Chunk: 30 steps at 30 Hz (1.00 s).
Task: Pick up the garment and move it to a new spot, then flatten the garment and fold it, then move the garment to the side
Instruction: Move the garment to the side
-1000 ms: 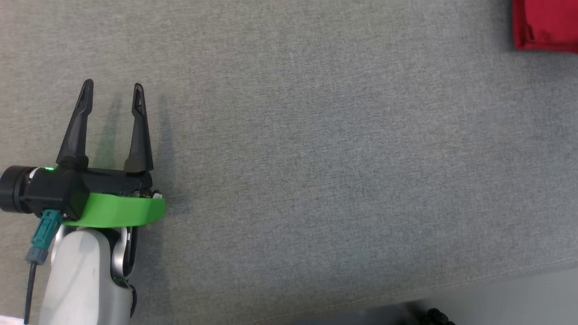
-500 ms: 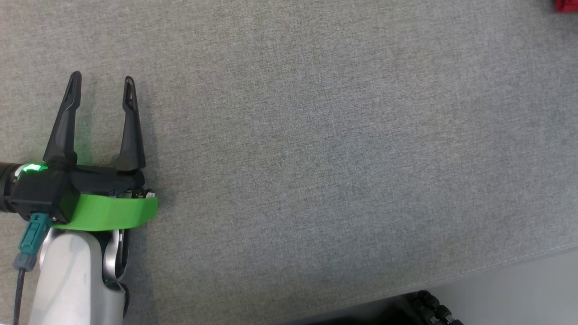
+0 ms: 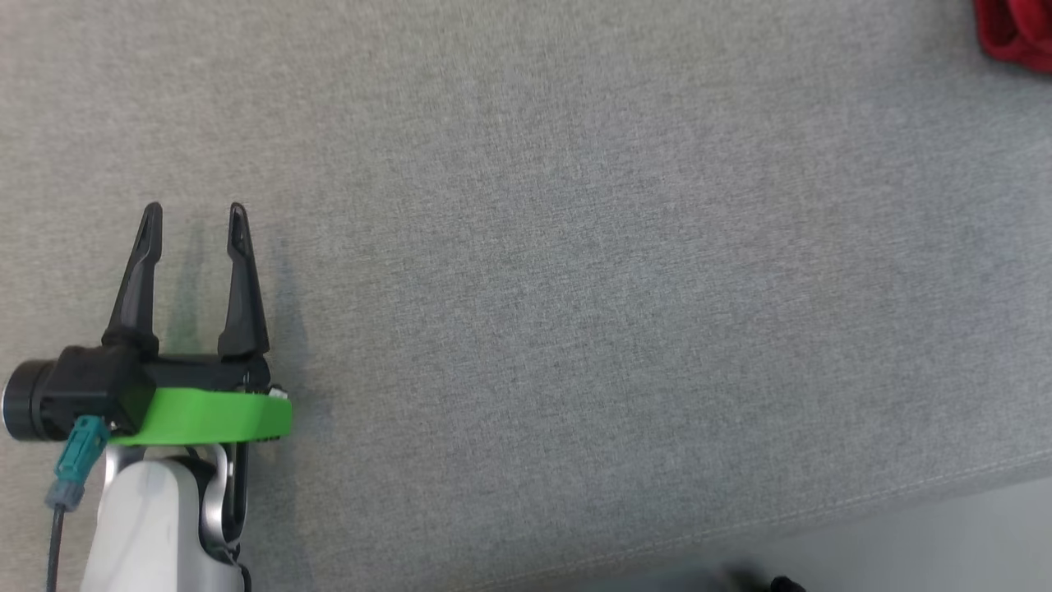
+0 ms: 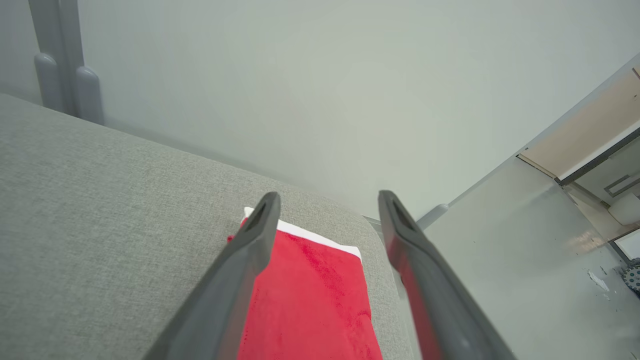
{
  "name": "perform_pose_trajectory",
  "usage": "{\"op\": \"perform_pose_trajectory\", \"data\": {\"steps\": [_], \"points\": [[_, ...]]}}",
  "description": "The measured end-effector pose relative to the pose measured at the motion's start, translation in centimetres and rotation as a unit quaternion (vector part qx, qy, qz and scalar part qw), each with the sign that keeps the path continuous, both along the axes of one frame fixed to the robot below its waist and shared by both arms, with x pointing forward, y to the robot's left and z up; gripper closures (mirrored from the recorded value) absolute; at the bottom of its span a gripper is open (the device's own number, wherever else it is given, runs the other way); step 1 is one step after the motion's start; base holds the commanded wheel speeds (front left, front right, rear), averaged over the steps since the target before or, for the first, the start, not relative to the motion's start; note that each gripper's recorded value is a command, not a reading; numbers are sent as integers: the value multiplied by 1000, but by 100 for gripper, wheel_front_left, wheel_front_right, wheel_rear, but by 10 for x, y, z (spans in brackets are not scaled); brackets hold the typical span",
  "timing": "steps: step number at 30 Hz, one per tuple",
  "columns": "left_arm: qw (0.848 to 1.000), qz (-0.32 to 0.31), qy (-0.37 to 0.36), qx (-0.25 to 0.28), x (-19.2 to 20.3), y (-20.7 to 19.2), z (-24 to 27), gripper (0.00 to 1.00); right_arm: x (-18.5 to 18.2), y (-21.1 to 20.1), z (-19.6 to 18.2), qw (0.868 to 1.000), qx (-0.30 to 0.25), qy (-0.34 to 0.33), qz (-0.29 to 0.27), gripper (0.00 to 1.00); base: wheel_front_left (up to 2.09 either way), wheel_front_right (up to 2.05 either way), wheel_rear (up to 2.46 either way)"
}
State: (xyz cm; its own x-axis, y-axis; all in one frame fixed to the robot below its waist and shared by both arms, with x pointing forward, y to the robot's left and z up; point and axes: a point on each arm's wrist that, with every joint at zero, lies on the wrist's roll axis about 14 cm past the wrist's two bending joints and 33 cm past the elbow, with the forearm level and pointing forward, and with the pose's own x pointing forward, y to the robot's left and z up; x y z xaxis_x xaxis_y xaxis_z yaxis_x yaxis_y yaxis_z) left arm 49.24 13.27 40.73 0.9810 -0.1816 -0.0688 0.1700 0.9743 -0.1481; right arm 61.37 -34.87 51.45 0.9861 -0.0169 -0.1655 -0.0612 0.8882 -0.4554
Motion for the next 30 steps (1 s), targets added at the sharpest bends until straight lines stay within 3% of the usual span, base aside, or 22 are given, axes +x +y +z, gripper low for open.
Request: {"op": "perform_pose_trajectory", "data": {"steps": [5,12,30], "points": [[1000,20,-8,2,-16,12,18,0,-9,48,42,994,59,-73,51,0,0,0,0],[999,45,-16,5,-43,30,39,0,-55,97,51,980,137,-114,84,0,0,0,0],[995,82,-60,7,-94,60,87,0,-171,166,22,951,269,-123,91,0,0,0,0]]}}
